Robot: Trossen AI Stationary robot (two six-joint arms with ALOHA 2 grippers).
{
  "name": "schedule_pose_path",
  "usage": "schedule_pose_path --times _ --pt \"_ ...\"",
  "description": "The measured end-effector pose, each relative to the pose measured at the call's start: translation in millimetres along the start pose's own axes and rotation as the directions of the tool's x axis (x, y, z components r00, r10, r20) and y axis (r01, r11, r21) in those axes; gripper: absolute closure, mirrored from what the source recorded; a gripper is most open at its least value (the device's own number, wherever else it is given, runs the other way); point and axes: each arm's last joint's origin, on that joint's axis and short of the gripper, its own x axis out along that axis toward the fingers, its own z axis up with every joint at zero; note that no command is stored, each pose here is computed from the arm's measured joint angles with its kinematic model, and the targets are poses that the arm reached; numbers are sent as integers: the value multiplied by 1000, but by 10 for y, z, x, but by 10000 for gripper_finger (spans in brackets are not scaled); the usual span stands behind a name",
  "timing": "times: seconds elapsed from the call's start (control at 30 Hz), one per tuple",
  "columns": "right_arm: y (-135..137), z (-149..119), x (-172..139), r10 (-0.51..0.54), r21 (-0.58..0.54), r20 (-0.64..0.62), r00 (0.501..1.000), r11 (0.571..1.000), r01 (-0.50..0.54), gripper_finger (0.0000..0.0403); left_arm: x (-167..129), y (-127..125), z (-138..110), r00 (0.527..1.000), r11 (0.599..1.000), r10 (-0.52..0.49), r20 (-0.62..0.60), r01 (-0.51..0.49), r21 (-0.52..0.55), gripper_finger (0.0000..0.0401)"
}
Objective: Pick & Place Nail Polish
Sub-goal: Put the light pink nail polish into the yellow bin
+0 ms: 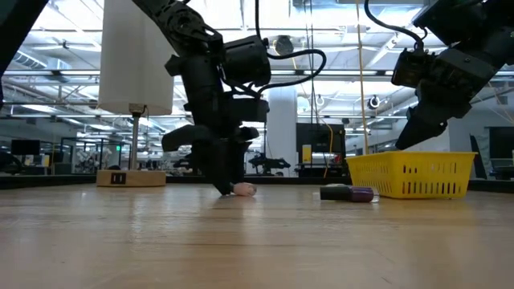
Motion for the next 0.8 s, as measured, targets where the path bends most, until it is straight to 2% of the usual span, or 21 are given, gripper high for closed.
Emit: schedule_pose_path --times 0.23,0.43,0.67,0.73,0.8 --pt "0 0 0 1 0 0 1000 1000 -1 206 15 -8 36 999 998 -6 41 9 -57 307" --pt "0 0 0 1 0 0 1000 1000 -1 206 19 8 40 998 990 -19 64 28 -138 359" --pt "0 0 0 1 0 0 1000 1000 -1 206 -16 21 29 998 982 -8 60 20 -190 366" --pt "1 0 -1 1 0 0 1000 1000 -1 206 -55 28 57 995 977 0 99 21 -213 366" --pt "0 0 0 0 0 0 1000 1000 0 206 -140 64 146 979 977 29 200 15 -214 366"
